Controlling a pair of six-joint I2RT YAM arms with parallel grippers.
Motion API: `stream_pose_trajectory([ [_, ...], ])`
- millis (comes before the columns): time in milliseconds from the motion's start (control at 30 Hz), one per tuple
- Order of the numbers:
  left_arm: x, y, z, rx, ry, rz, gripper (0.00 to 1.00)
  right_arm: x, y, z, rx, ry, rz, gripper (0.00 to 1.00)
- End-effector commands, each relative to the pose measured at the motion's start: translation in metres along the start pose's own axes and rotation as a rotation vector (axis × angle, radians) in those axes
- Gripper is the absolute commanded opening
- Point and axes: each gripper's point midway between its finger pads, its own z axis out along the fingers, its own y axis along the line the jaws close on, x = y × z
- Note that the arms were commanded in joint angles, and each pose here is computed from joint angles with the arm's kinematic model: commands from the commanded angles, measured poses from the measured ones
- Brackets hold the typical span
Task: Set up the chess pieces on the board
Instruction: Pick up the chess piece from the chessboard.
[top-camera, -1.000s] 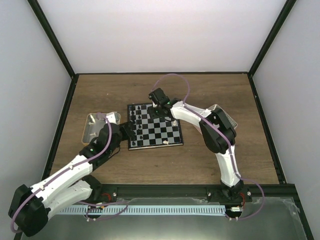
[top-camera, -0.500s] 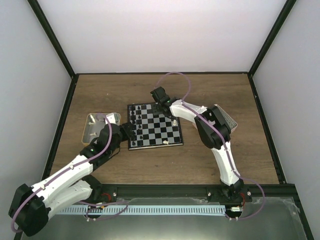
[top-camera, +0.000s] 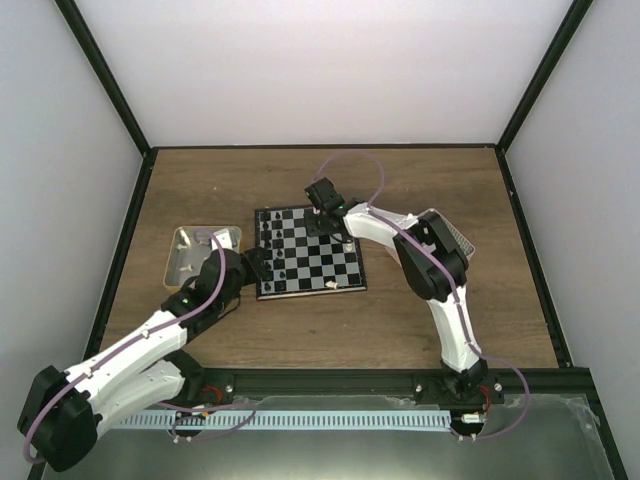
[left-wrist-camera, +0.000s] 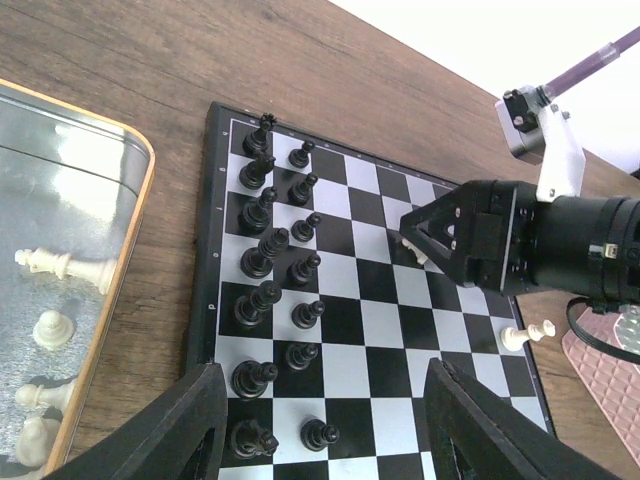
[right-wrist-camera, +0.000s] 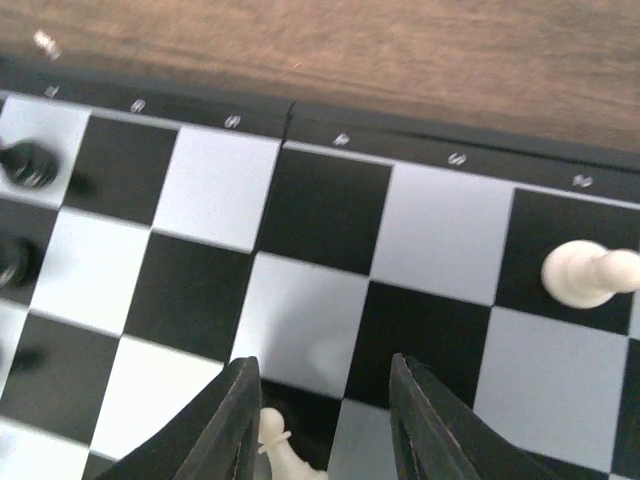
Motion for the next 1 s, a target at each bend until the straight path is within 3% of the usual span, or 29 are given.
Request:
stream_pose_trajectory([
  [0, 0.000, 0.001, 0.001, 0.007, -0.008, -0.017, 0.56, 0.006, 0.018, -0.015, -0.118, 0.019, -0.046, 0.39],
  [367, 0.002, 0.003, 0.001, 0.004, -0.003, -0.025, 0.56, 0.029, 0.017, -0.018, -0.108, 0.054, -0.198, 0.39],
  [767, 0.003, 0.000, 0.002, 0.016, 0.004, -0.033, 0.56, 0.047, 0.026, -0.017, -0.106, 0.047, -0.343, 0.16],
  [967, 0.005, -0.004, 0.003, 0.039, 0.023, -0.037, 0.57, 0.039, 0.027, -0.021, -0.112, -0.023, -0.352, 0.12],
])
